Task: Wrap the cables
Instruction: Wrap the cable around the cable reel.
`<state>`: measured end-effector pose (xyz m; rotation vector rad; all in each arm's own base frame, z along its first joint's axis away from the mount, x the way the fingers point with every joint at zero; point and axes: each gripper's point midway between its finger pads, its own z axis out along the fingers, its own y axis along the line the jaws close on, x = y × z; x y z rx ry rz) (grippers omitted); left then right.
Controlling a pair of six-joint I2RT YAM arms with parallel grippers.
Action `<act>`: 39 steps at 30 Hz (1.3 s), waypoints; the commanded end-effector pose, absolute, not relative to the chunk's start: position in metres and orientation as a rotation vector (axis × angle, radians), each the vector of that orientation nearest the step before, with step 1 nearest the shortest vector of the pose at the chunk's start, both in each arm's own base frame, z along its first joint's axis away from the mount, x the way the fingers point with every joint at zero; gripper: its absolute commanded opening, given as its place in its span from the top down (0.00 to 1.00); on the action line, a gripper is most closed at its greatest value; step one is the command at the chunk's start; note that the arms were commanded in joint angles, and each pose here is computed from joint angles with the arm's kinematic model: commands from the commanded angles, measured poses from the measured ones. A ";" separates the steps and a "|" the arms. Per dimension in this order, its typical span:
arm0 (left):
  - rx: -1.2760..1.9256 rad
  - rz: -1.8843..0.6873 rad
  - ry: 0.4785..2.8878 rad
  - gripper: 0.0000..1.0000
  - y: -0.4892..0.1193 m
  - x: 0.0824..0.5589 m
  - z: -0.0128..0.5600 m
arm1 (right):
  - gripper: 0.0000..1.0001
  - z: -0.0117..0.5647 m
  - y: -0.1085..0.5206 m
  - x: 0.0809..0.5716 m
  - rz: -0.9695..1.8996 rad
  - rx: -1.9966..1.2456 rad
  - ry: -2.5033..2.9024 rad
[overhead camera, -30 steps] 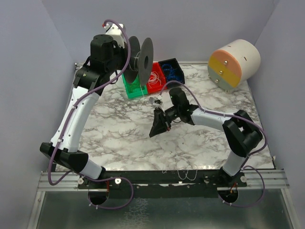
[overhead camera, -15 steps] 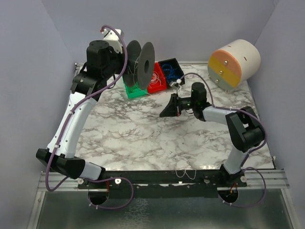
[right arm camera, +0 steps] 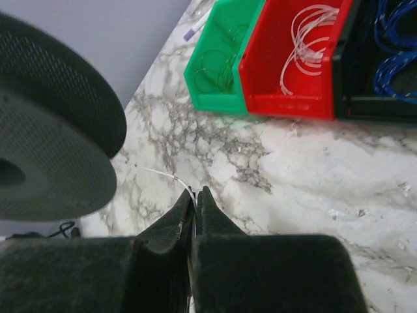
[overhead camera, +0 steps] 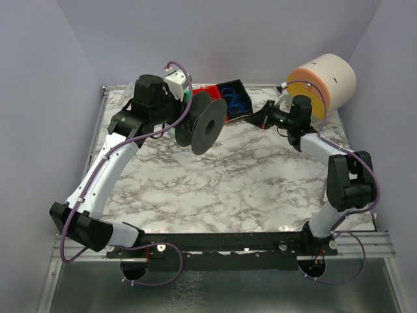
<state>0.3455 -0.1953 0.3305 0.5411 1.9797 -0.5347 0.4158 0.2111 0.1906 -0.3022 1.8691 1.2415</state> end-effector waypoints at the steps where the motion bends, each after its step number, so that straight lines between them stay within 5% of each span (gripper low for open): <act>1: 0.695 -0.537 1.917 1.00 -0.215 0.326 0.336 | 0.99 0.217 0.190 0.445 0.995 -0.204 1.843; 16: 0.911 -0.378 1.976 1.00 -0.234 0.300 0.288 | 1.00 0.295 0.108 0.491 0.479 -0.062 1.733; 26: 0.880 -0.352 1.915 1.00 -0.226 0.296 0.320 | 1.00 0.298 0.048 0.506 0.159 -0.048 1.731; 33: 0.763 -0.473 1.845 1.00 -0.250 0.311 0.367 | 0.99 0.241 0.144 0.452 0.682 -0.541 1.736; 39: 0.764 -0.591 1.817 1.00 -0.276 0.318 0.391 | 0.73 0.208 0.186 0.417 0.941 -0.764 1.712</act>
